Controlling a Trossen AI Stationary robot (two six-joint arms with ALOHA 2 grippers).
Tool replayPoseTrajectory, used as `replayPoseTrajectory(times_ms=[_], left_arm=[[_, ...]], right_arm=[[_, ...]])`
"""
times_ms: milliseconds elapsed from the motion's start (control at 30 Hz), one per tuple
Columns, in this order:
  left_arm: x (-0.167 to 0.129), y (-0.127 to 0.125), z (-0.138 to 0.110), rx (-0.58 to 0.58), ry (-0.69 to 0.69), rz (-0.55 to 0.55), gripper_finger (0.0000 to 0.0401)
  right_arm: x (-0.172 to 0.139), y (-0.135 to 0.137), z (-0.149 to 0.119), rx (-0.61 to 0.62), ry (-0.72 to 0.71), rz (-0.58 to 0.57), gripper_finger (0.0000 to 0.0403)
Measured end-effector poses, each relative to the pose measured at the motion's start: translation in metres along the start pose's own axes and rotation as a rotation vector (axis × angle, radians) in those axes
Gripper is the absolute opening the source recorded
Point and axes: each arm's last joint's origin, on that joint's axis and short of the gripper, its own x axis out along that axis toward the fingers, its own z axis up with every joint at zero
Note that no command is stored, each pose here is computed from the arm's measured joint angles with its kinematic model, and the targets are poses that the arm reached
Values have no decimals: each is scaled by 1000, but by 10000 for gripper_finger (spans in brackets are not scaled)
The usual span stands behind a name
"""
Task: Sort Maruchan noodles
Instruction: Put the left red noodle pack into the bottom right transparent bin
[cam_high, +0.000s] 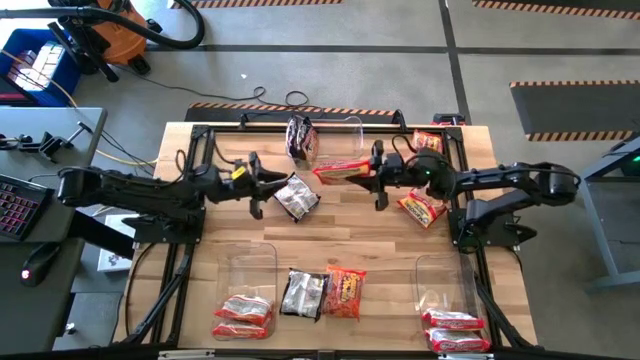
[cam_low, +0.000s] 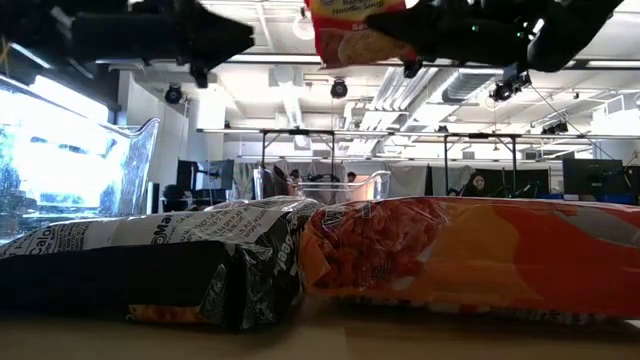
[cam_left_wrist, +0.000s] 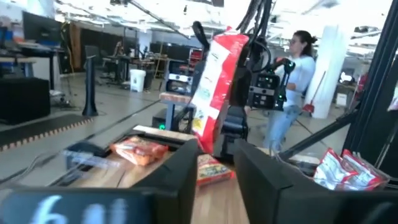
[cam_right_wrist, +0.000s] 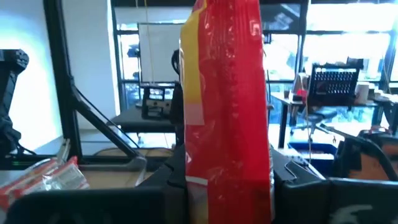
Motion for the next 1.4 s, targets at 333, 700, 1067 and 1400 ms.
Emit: replayPoseTrajectory(times_ms=[333,700,1067,1400], left_arm=[[70,-10,19,57,3,-42,185],[108,-13,22,66,9,-126,196],[122,-14,18,111,20,-174,156],[121,-9,18,119,46,-178,47]], right_arm=[[-6,3,11,-22,-40,24,87],[-5,8,11,-36,-40,71,81],[-5,8,10,-33,-33,77,83],[-9,7,12,11,16,39,145]])
